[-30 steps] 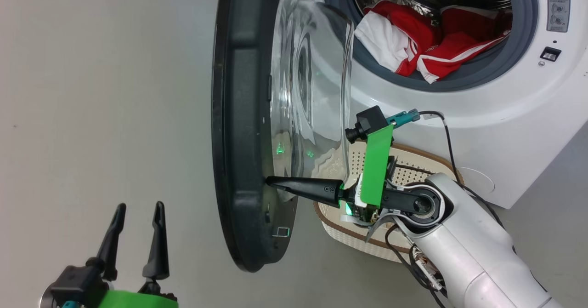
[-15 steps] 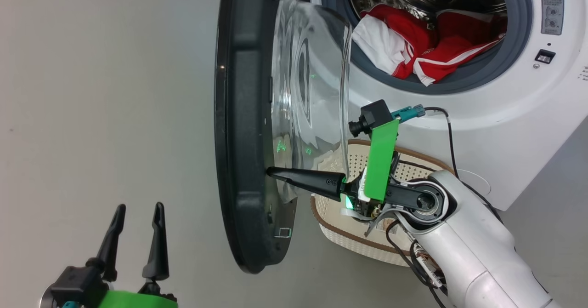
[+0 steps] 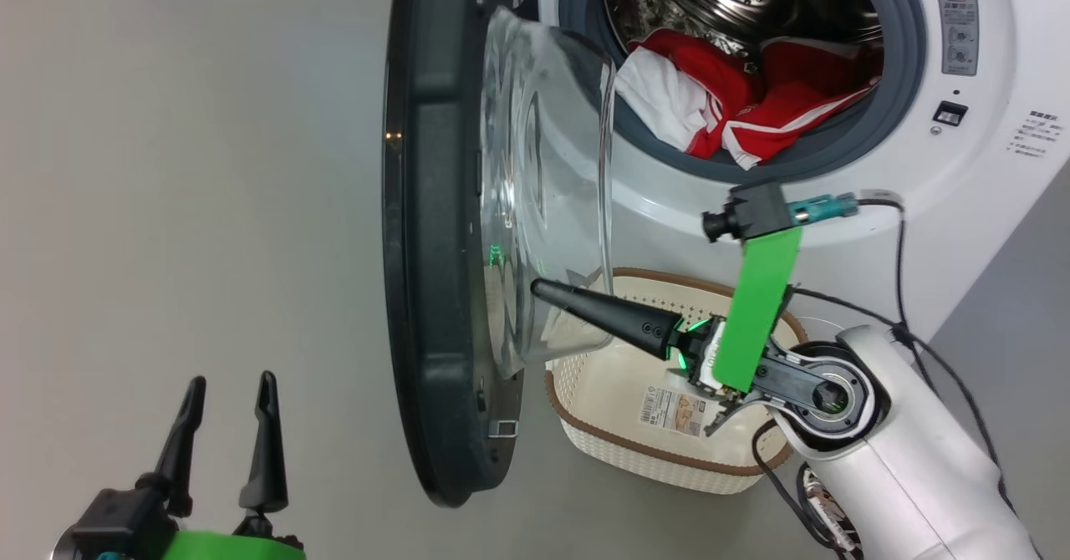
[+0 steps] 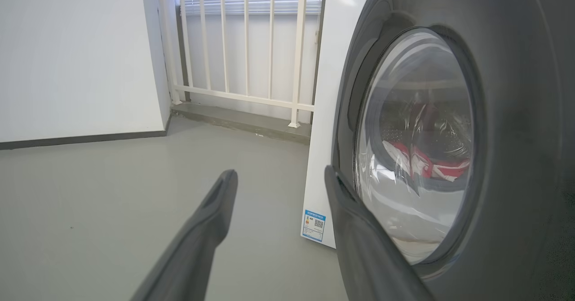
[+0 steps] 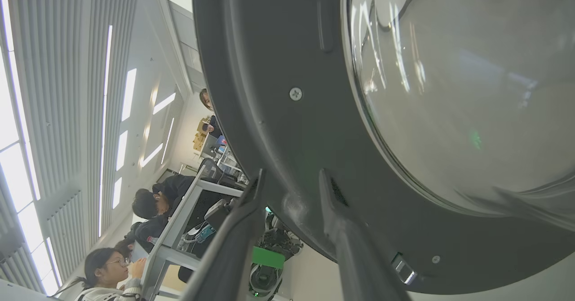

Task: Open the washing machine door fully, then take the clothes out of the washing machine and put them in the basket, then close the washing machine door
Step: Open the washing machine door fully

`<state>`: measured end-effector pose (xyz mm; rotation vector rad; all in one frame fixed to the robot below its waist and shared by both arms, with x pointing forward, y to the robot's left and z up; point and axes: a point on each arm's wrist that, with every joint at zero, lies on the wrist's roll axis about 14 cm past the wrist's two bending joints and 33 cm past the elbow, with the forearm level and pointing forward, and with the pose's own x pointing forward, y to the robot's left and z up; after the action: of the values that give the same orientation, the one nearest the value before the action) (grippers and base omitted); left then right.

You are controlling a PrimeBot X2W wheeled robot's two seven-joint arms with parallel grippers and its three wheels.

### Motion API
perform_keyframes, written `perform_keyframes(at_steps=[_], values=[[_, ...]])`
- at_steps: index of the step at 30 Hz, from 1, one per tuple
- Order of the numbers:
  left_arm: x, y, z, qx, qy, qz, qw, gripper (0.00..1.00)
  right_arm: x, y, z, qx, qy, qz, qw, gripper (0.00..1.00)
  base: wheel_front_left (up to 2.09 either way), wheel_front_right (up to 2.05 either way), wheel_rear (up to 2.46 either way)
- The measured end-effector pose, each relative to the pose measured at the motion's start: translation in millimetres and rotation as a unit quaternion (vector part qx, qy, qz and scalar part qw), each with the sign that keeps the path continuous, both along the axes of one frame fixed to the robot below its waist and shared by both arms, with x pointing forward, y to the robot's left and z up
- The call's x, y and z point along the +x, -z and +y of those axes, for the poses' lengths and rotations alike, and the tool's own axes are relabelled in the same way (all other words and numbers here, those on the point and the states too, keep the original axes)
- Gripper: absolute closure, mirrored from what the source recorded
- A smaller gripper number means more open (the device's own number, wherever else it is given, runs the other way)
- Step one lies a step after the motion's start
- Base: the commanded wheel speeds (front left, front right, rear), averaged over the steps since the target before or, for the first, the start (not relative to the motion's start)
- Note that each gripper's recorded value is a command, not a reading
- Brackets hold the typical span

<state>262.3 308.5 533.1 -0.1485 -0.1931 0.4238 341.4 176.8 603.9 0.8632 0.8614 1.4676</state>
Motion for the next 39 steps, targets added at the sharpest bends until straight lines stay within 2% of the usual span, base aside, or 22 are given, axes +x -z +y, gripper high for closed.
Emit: perform_keyframes(at_steps=[5,10,16,22,24,30,31,32,35,39], values=[[2.4,-1.2,-0.1,0.0,0.003,-0.003,1.0,0.0,16.1,-11.4,-18.5,0.015,0.075,-0.068,0.995,0.0,0.0,0.0,0.0],[2.8,2.1,-1.0,-0.002,0.004,0.001,1.0,0.0,33.8,-12.1,-39.9,0.019,0.157,-0.133,0.978,0.0,0.0,0.0,0.0],[6.3,-0.4,-2.6,0.0,0.011,-0.003,1.0,0.0,50.4,-11.2,-65.2,0.029,0.248,-0.21,0.945,0.0,0.0,0.0,0.0],[6.3,-3.0,-2.2,0.005,0.011,-0.005,1.0,0.0,70.0,-1.4,-95.3,0.031,0.334,-0.279,0.9,0.0,0.0,0.0,0.0],[6.0,-3.8,-1.7,0.005,0.01,-0.006,1.0,0.0,74.8,8.9,-103.8,0.018,0.351,-0.301,0.887,0.0,0.0,0.0,0.0],[4.6,-6.4,0.3,0.007,0.007,-0.011,1.0,0.0,86.6,34.2,-124.8,-0.028,0.383,-0.334,0.861,0.0,0.0,0.0,0.0],[4.2,-6.6,0.7,0.007,0.006,-0.012,1.0,0.0,89.6,34.7,-129.6,-0.033,0.393,-0.34,0.854,0.0,0.0,0.0,0.0],[3.5,-6.9,0.7,0.006,0.006,-0.012,1.0,0.0,92.7,33.7,-135.7,-0.037,0.41,-0.35,0.842,0.0,0.0,0.0,0.0],[1.7,-8.3,1.0,0.009,0.005,-0.014,1.0,0.0,87.9,39.8,-140.0,-0.045,0.425,-0.351,0.833,0.0,0.0,0.0,0.0],[-2.2,-5.9,0.8,0.007,0.004,-0.012,1.0,0.0,78.6,52.7,-143.2,-0.06,0.433,-0.344,0.831,0.0,0.0,0.0,0.0]])
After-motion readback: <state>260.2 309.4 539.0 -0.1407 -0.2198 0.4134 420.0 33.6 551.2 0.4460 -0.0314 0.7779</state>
